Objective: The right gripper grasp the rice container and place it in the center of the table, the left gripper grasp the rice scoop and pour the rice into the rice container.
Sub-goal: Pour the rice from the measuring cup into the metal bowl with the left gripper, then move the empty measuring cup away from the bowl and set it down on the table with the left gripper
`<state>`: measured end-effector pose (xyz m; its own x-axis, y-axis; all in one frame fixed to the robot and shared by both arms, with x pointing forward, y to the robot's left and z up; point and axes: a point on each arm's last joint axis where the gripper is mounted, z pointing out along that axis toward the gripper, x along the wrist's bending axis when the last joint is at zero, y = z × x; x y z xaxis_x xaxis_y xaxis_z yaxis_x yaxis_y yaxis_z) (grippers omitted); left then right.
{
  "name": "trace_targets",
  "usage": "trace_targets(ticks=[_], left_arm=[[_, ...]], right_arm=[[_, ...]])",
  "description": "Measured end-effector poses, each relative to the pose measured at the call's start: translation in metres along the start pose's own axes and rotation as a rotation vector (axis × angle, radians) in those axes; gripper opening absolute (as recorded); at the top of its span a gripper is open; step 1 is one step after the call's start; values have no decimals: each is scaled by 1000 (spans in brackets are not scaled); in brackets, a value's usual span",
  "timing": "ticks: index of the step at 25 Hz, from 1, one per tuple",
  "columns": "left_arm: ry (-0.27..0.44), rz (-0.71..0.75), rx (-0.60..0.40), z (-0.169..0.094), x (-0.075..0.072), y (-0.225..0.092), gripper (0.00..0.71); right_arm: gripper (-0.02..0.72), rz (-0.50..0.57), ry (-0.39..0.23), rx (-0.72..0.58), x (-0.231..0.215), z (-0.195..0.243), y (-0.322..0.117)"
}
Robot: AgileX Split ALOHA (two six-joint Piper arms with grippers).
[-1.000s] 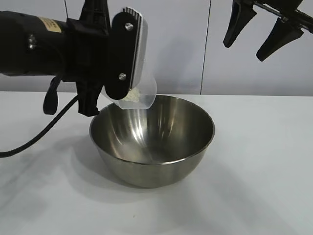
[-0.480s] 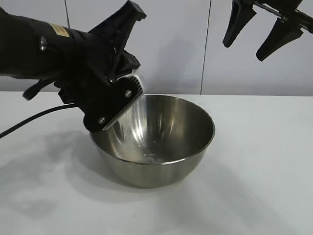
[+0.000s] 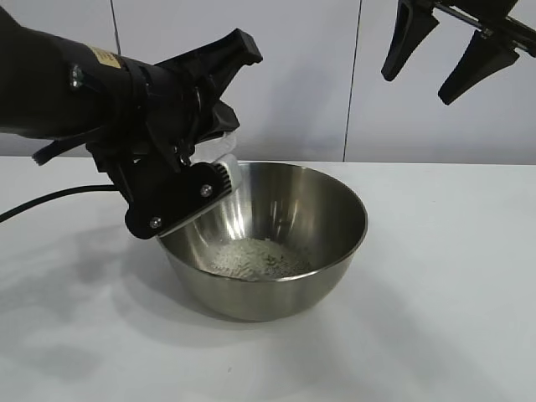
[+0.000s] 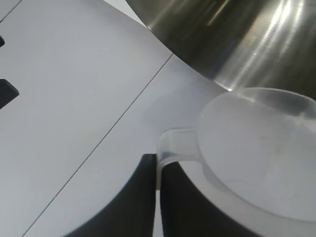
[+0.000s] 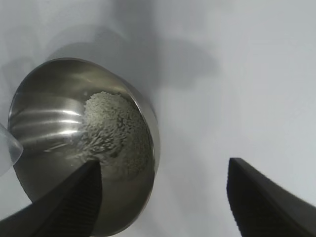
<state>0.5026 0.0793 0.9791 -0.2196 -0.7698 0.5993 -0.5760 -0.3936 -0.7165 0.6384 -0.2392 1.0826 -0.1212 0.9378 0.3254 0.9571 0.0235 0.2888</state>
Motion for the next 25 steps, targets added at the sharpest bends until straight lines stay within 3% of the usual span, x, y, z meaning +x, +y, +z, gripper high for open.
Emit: trace_targets(ticks=[3,5,10,13,18,25], left_arm=[[-14,-86,9,0,-1,-1,9],[-26,-281,35,2,1,-6,9],[16,-1017,121,6,15,-28,9],[52,-1358,136,6,17,-34,9],[111,-1921,173,3,10,-46,9],[259,-2668,254,0,-16,-72,9]], right_arm=[[494,0,0,0,0,0,0],[494,0,0,0,0,0,0],[494,-1,0,0,0,0,0],[494,-1,0,0,0,0,0],[494,-1,-1,1,0,0,0],[494,-10,-1,1,0,0,0]])
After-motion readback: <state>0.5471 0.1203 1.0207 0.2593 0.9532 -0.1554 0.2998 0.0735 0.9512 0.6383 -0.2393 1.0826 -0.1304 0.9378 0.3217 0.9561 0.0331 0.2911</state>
